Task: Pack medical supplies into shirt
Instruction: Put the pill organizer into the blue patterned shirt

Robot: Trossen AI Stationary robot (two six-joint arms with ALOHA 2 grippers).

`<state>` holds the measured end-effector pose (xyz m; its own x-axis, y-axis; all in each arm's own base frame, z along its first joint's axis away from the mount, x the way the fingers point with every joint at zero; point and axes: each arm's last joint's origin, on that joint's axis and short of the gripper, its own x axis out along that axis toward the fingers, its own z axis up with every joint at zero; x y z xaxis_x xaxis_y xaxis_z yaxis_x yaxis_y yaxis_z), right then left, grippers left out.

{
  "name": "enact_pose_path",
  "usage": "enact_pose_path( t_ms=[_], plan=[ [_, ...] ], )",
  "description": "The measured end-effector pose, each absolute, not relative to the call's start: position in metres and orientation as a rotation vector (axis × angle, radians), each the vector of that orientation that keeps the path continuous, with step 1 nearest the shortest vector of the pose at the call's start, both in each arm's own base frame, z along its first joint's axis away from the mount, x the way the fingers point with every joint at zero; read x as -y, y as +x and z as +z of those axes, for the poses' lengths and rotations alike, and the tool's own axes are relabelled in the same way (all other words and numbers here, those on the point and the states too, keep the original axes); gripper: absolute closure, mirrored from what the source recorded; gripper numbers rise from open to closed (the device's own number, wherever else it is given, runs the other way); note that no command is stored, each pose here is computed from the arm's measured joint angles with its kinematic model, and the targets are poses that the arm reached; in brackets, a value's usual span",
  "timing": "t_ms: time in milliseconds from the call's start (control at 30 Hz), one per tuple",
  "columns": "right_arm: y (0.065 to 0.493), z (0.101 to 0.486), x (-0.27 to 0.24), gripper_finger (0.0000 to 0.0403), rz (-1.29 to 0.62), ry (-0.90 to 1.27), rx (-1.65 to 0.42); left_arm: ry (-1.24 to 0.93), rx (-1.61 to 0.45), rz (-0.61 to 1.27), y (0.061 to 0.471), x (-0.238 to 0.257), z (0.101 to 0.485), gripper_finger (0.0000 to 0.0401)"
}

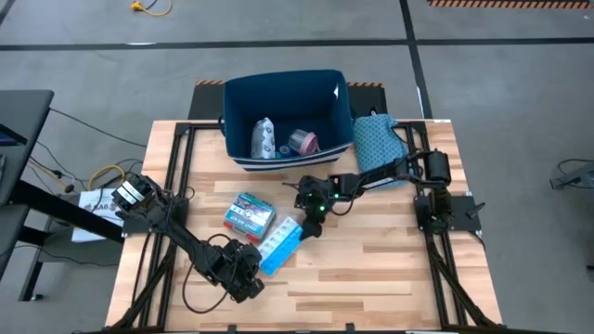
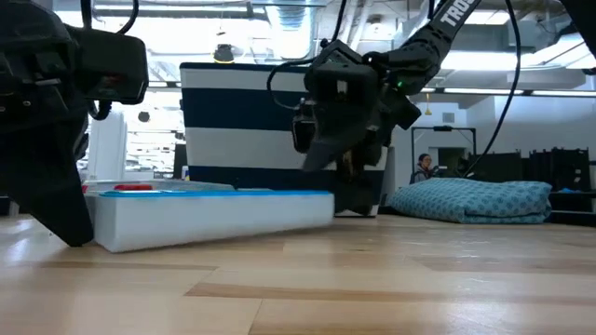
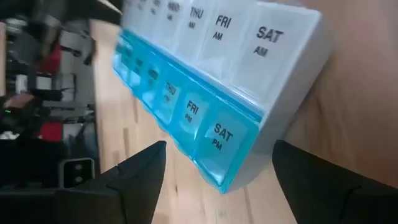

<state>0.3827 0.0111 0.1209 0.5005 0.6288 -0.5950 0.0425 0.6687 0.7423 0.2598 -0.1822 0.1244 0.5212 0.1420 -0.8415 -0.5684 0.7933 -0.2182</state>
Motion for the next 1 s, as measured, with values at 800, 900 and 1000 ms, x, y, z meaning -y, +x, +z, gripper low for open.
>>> enact_pose_path(
  t_ms=[800,900,1000],
  plan=[
    [0.390,0.117,-0.037,0.0122,0.436,0.682,-0.930,-0.497,-0.877,0.469,0.264,0.185,0.113,0.0401],
    [0.392,0.117,-0.039,0.0127,0.442,0.675,-0.912,-0.500,-0.879,0.468,0.264,0.186,0.113,0.0401],
    [0.392,0.118,-0.040,0.0147,0.451,0.679,-0.913,-0.503,-0.878,0.468,0.264,0.186,0.113,0.0401]
  ],
)
